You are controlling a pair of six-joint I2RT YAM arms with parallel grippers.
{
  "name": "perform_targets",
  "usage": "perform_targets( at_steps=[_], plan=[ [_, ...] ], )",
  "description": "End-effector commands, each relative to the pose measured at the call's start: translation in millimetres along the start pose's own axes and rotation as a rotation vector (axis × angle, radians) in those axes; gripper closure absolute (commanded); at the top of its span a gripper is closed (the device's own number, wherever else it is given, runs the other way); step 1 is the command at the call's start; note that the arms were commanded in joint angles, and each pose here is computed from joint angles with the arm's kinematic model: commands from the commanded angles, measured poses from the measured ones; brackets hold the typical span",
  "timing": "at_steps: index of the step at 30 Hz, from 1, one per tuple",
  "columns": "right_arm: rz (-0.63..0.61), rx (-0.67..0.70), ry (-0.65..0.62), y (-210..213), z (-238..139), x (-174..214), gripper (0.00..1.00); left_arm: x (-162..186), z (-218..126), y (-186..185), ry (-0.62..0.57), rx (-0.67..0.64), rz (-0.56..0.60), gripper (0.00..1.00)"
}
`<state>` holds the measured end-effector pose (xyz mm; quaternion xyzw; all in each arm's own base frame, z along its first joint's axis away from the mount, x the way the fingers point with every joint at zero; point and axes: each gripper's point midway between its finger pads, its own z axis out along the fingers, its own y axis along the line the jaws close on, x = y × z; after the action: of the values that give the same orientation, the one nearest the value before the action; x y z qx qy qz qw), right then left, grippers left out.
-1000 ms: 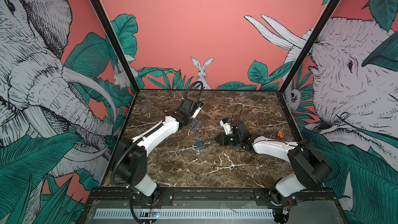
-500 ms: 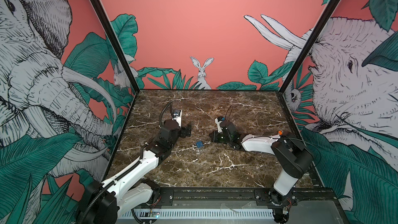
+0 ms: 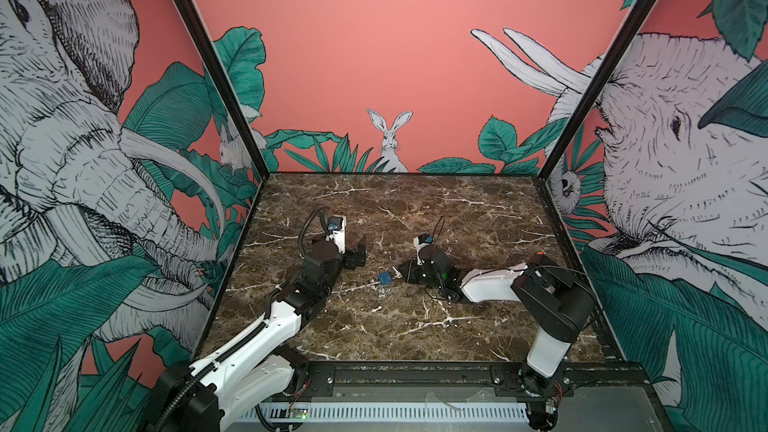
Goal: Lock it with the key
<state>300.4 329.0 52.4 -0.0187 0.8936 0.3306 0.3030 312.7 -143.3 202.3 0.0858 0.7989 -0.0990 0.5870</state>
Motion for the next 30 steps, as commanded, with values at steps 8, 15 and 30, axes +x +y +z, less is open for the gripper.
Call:
perform_targets(
  at_steps=[8,15,30],
  plan=[
    [-0.377,0.089,-0.219,28.2,-88.6,-76.5,0.68,6.1,7.1,12.9,-0.048,-0.074,0.076,0.03],
    [-0.617,0.236,-0.281,31.2,-143.5,-110.0,0.02,-7.6,-13.6,83.8,-0.174,-0.426,0.168,0.02],
    [-0.459,0.426,-0.395,-46.1,-203.5,-153.2,0.02,52.6,20.9,167.5,-0.092,-0.597,0.159,0.02]
  ],
)
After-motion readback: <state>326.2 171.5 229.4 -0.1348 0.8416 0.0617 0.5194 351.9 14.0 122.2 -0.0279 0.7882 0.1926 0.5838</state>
